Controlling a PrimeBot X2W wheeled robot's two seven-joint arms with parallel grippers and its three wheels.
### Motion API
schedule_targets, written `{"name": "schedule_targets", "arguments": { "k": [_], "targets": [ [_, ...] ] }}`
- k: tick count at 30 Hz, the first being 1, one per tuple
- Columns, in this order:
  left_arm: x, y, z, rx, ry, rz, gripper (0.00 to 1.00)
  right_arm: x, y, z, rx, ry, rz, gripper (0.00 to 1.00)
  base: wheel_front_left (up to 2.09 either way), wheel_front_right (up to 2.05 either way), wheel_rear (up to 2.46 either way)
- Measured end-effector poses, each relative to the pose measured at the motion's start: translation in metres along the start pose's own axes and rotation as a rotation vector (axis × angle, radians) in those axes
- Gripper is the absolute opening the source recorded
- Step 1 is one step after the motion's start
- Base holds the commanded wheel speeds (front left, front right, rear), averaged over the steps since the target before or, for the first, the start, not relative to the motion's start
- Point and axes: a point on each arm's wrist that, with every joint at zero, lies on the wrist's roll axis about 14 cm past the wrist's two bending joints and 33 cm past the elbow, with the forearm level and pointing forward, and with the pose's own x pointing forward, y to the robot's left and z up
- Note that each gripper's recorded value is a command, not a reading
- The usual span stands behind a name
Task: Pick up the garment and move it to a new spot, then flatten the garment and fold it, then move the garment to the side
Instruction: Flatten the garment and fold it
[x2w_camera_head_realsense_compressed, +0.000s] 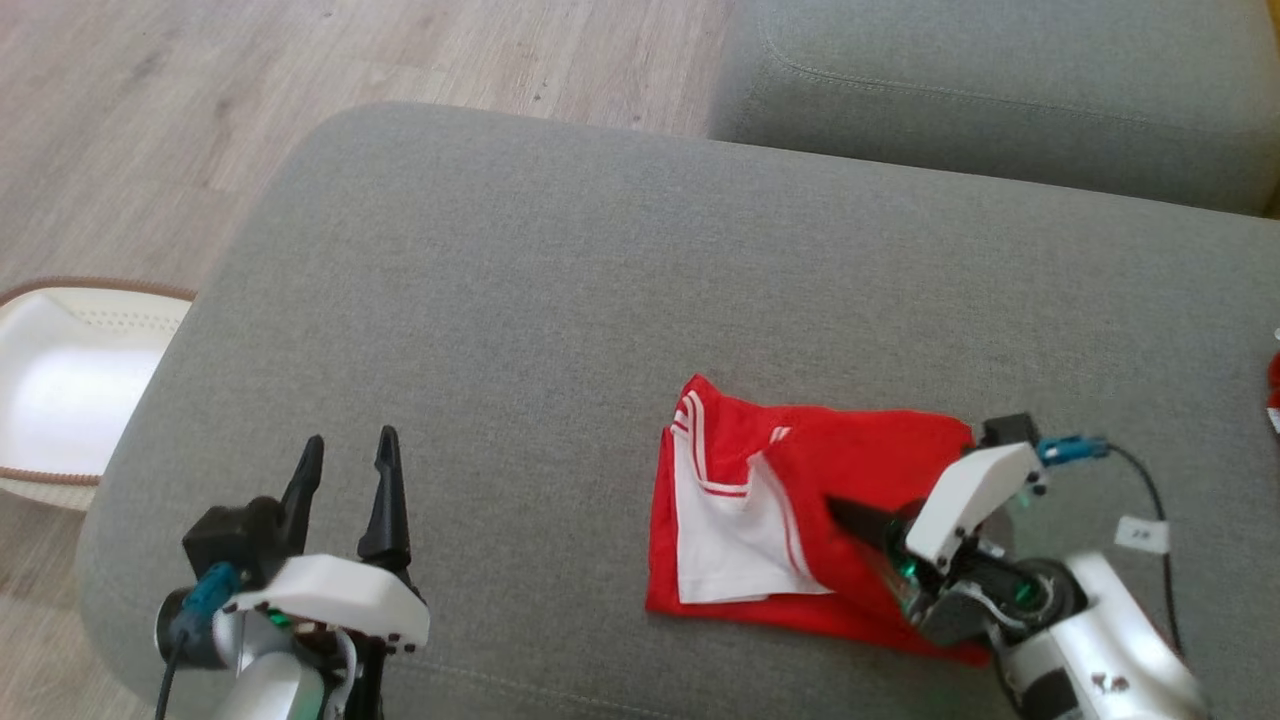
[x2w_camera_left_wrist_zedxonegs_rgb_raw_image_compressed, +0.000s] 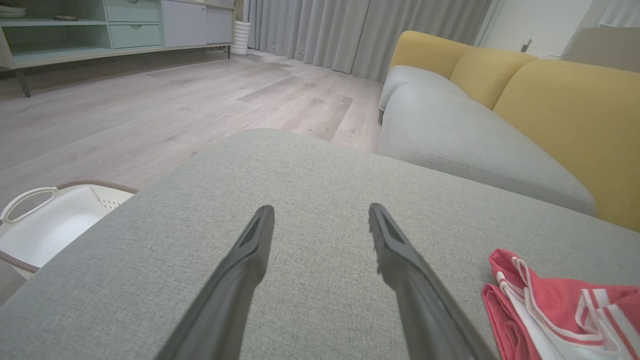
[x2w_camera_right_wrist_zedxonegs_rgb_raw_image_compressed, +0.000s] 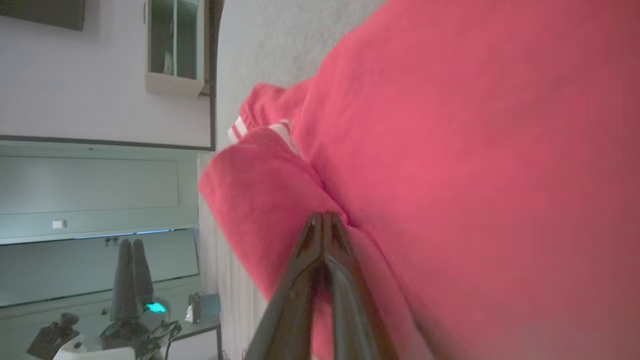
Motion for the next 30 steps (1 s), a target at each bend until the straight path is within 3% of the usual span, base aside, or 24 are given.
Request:
{"name": "schedule_targets", "arguments": {
  "k": [4, 9, 17, 18, 19, 20, 21, 22, 26, 30],
  "targets": [
    [0.002, -0.002, -0.001, -0.001, 0.002, -0.008, 1.00, 0.001, 0.013, -0.033, 0.032, 0.106, 0.074, 0.00, 0.00, 0.00, 0.00],
    [0.005, -0.010, -0.001, -0.004, 0.001, -0.032, 1.00, -0.001, 0.035, -0.076, -0.029, 0.213, 0.146, 0.00, 0.00, 0.00, 0.00],
    [0.012, -0.019, 0.004, -0.001, -0.012, -0.061, 1.00, -0.034, 0.085, -0.008, -0.149, -0.183, 0.282, 0.00, 0.00, 0.00, 0.00],
    [0.013, -0.022, 0.004, 0.001, -0.014, -0.070, 1.00, -0.041, 0.087, 0.001, -0.172, -0.235, 0.282, 0.10, 0.00, 0.00, 0.00],
    [0.014, -0.025, 0.004, 0.004, -0.016, -0.079, 1.00, -0.049, 0.088, 0.011, -0.193, -0.287, 0.280, 0.39, 0.00, 0.00, 0.00],
    [0.016, -0.028, 0.005, 0.006, -0.017, -0.092, 1.00, -0.058, 0.087, 0.021, -0.212, -0.344, 0.274, 0.78, 0.00, 0.00, 0.00],
    [0.017, -0.032, 0.006, 0.004, -0.019, -0.105, 1.00, -0.067, 0.087, 0.029, -0.240, -0.391, 0.266, 0.92, 0.00, 0.00, 0.00],
    [0.018, -0.036, 0.007, 0.003, -0.023, -0.117, 1.00, -0.076, 0.088, 0.036, -0.270, -0.436, 0.260, 1.00, 0.00, 0.00, 0.00],
    [0.025, -0.053, 0.015, 0.008, -0.049, -0.168, 1.00, -0.117, 0.088, 0.071, -0.383, -0.671, 0.212, 1.00, 0.00, 0.00, 0.00],
    [0.032, -0.066, 0.022, 0.014, -0.073, -0.208, 1.00, -0.158, 0.068, 0.098, -0.577, -0.872, 0.050, 1.00, 0.00, 0.00, 0.00]
  ]
}}
